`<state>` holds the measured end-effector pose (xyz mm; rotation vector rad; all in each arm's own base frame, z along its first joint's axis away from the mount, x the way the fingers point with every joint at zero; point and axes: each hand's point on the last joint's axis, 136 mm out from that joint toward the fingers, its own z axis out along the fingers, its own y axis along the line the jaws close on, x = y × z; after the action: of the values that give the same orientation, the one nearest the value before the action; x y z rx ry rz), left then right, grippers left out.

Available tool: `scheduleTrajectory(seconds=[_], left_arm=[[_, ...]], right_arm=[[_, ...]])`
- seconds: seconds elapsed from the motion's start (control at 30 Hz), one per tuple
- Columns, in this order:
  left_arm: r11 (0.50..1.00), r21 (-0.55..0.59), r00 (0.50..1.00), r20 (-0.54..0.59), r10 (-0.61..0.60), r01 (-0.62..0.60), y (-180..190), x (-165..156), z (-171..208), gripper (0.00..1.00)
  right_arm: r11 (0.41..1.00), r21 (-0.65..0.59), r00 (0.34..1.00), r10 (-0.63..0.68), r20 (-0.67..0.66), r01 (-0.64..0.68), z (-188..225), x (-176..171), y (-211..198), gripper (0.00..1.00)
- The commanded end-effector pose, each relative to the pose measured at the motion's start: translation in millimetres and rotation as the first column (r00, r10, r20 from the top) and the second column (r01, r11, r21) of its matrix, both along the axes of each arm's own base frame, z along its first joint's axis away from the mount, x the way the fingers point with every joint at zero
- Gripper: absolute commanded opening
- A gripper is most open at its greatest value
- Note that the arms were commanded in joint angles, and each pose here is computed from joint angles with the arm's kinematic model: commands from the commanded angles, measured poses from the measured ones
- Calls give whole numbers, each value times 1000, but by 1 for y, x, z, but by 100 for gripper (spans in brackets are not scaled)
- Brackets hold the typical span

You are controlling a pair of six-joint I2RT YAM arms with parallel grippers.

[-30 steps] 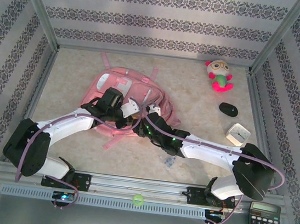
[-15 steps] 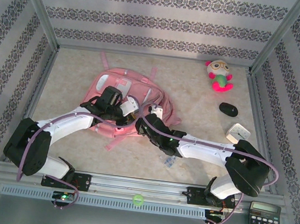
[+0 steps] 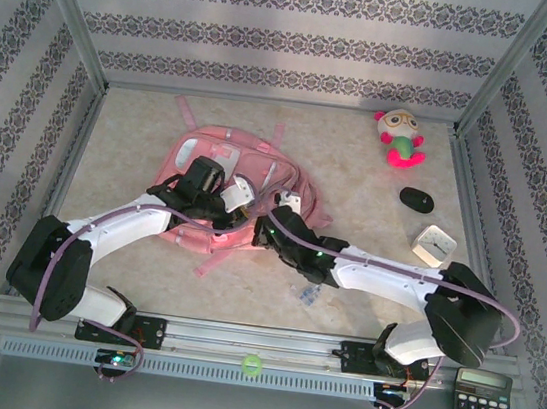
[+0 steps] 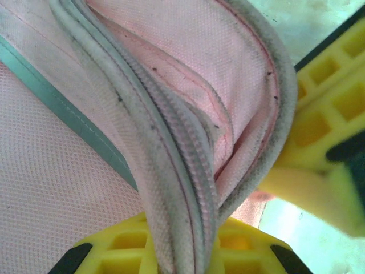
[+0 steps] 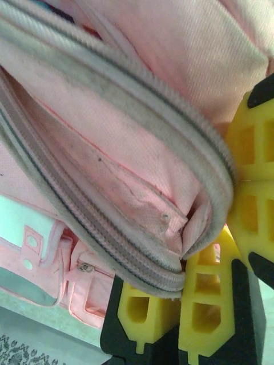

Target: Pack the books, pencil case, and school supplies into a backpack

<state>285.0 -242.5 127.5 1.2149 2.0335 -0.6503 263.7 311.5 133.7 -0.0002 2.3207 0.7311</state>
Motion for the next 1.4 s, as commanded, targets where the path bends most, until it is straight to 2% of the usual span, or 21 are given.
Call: scheduleTrajectory(seconds=[0.0,0.27,0.33,0.4,0.5,0.57,0.63,0.8,1.0,1.2,1.37], left_arm=[[989,145,1000,-18,8,-5,28,-11,-14,0],[948,318,999,32,-15,4,54,-12,-27,0],[961,277,1000,26,2,-9,50,-11,-21,0],[986,169,1000,-12,0,2,36,-15,-9,1],[999,32,993,-121,-2,6,17,-24,3,1],[1000,-27,980,-198,2,-7,10,-30,6,1],[997,-69,966,-258,2,-20,4,-35,7,1],[993,-101,939,-343,26,-65,0,-37,5,0],[990,-115,917,-398,24,-76,-5,-35,7,0],[986,-141,909,-418,18,-84,-7,-32,12,0],[981,-164,904,-426,20,-99,-6,-27,17,0]], right_arm=[[979,-194,991,-88,-99,67,-29,3,-74,0],[978,-119,962,142,-232,-173,-19,-6,-71,0],[965,-71,947,233,-223,-254,-13,-12,-54,3],[945,-54,936,309,-166,-322,-5,-21,-31,14],[919,-14,914,391,-108,-394,9,-34,1,27],[907,17,906,421,-47,-420,22,-40,22,30],[919,13,919,395,-4,-395,29,-38,33,32],[978,24,978,206,31,-207,23,-13,28,33],[989,11,989,147,-11,-146,-4,-10,24,33],[996,-67,997,67,34,-65,-16,-7,3,31],[992,-78,994,100,54,-96,-20,-17,-7,31]])
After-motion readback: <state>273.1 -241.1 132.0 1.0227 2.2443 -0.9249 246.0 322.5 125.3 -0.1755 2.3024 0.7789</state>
